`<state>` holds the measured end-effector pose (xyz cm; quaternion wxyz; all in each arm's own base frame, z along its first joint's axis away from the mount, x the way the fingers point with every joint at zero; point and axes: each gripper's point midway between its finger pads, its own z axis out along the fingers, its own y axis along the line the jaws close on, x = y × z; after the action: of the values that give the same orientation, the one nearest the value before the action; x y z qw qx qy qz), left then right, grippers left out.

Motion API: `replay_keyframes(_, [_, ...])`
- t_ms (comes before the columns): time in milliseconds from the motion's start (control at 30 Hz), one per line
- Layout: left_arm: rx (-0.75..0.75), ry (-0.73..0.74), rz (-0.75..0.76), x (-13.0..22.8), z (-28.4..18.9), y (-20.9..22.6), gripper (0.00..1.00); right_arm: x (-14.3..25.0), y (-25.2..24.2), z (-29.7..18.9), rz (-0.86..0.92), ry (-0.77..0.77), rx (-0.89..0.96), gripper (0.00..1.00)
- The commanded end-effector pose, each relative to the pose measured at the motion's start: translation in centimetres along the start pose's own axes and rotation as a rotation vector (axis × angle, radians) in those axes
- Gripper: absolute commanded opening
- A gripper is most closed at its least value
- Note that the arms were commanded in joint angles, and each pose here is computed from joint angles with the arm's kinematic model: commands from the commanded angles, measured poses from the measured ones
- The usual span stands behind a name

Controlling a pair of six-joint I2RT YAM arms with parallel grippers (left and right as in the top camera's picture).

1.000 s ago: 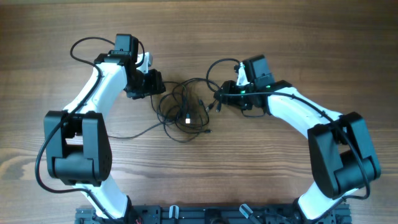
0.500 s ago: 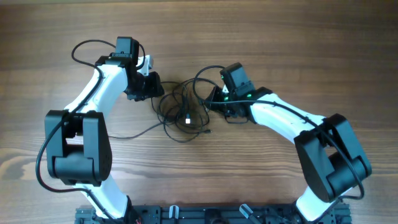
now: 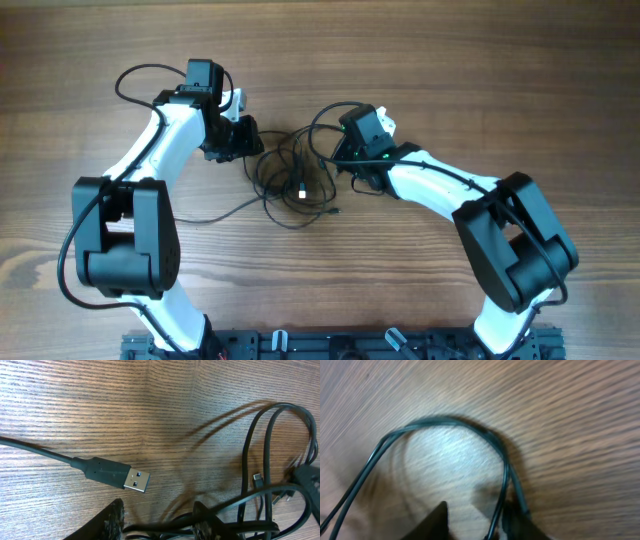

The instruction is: Untangle cables

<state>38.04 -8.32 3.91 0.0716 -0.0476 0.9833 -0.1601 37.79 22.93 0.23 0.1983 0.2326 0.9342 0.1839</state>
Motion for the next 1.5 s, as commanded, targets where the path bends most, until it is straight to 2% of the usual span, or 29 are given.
replay_keyframes(0, [0.012, 0.023, 0.001, 0.5, 0.7, -0.1, 0.45, -0.5, -6.2, 2.1, -0.028, -0.095, 0.235, 0.23])
replay_keyframes(133, [0.012, 0.023, 0.001, 0.5, 0.7, -0.1, 0.45, -1.6, -5.2, 2.2, -0.197, -0.132, 0.210, 0.12])
replay_keyframes(233, [0.012, 0.024, 0.001, 0.5, 0.7, -0.1, 0.45, -1.8, -4.9, 2.2, -0.230, -0.134, 0.204, 0.06])
replay_keyframes(467, [0.012, 0.024, 0.001, 0.6, 0.7, -0.1, 0.44, -1.2, -4.3, 1.2, -0.229, -0.091, 0.176, 0.04])
replay_keyframes(533, [0.012, 0.024, 0.001, 0.6, 0.7, -0.1, 0.32, -1.5, -3.7, 0.4, -0.266, -0.083, 0.155, 0.04])
replay_keyframes(567, [0.012, 0.024, 0.001, 0.6, 0.7, -0.1, 0.10, -1.8, -3.0, -0.4, -0.322, -0.082, 0.131, 0.04])
replay_keyframes(600, [0.011, 0.026, 0.001, 0.6, 0.7, -0.1, 0.04, -2.3, -2.5, -1.2, -0.360, -0.087, 0.114, 0.04])
replay_keyframes(767, [0.016, -0.018, -0.011, -0.5, -0.7, 0.3, 0.04, -5.5, -2.4, -6.4, -0.411, -0.144, 0.099, 0.04])
replay_keyframes(1000, [0.052, -0.249, -0.137, -5.4, -7.8, 1.1, 0.04, -9.0, -3.0, -12.2, -0.421, -0.163, -0.008, 0.04])
replay_keyframes(1167, [0.078, -0.463, -0.254, -7.7, -15.2, 2.9, 0.04, -11.8, -6.6, -13.8, -0.343, -0.189, 0.051, 0.04])
replay_keyframes(1300, [0.099, -0.646, -0.413, -8.0, -22.0, 5.9, 0.04, -14.1, -10.2, -14.5, -0.278, -0.206, 0.110, 0.04])
replay_keyframes(1467, [0.071, -0.777, -0.529, -6.5, -27.3, 10.0, 0.04, -16.8, -14.3, -15.7, -0.169, -0.251, 0.160, 0.04])
